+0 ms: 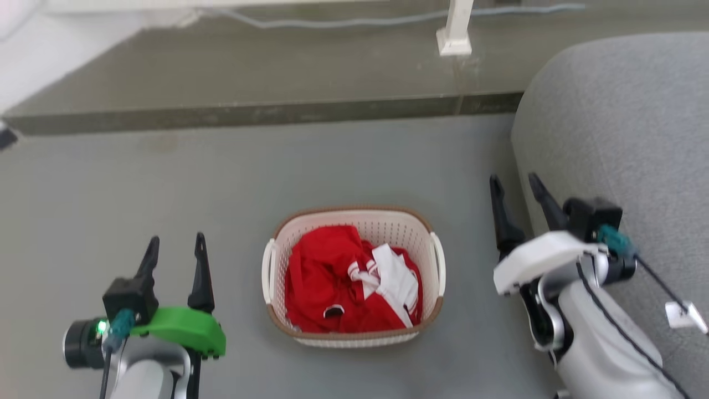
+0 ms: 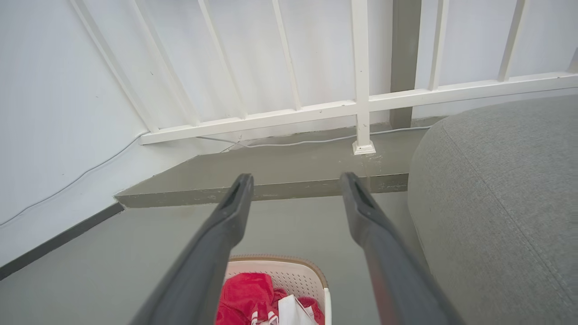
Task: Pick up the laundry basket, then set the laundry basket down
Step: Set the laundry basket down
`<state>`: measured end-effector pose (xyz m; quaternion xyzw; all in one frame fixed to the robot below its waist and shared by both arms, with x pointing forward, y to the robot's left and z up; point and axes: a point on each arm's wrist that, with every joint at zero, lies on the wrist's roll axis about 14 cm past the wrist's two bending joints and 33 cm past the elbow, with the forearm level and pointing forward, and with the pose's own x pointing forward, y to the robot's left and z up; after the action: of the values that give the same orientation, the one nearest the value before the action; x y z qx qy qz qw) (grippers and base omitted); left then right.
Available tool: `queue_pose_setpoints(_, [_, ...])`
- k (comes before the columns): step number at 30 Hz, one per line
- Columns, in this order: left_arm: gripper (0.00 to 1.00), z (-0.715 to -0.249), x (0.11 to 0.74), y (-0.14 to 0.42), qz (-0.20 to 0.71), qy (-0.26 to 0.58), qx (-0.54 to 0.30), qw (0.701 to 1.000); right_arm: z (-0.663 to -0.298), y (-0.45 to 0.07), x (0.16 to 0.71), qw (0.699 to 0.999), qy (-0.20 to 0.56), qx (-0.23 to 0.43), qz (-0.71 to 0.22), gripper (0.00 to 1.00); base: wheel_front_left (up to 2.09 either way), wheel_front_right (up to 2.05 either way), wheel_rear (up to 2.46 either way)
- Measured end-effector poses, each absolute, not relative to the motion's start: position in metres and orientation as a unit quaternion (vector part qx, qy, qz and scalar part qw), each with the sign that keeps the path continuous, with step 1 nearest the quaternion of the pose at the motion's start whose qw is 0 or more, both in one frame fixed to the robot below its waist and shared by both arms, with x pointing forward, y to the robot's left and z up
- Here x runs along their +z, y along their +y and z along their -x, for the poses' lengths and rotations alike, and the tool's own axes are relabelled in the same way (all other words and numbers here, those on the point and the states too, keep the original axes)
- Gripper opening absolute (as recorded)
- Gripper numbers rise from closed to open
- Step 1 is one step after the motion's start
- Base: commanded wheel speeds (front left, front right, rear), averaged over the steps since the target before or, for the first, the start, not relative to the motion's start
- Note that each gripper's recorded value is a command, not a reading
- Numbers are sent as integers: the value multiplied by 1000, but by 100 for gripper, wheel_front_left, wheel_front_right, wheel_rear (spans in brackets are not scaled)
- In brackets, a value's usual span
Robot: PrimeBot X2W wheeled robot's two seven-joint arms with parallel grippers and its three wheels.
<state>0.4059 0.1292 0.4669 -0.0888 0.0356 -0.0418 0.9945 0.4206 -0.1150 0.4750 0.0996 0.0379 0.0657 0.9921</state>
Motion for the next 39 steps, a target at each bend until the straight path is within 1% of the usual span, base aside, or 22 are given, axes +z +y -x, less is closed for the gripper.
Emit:
queue_pose_setpoints(8, [100, -381, 490, 138, 81, -2, -29, 996, -388, -122, 485, 993, 19, 55, -103, 100, 0, 0, 0])
queue_pose_setpoints(16, [100, -363, 493, 151, 75, -9, -12, 997, -372, -124, 489, 993, 9, 47, -107, 100, 0, 0, 0])
queue_pose_setpoints(23, [100, -356, 499, 157, 80, -20, 2, 997, -367, -126, 493, 993, 1, 41, -109, 100, 0, 0, 0])
queue_pose_setpoints(39, [100, -345, 504, 156, 71, -29, 2, 997, -357, -132, 495, 994, -6, 29, -109, 100, 0, 0, 0])
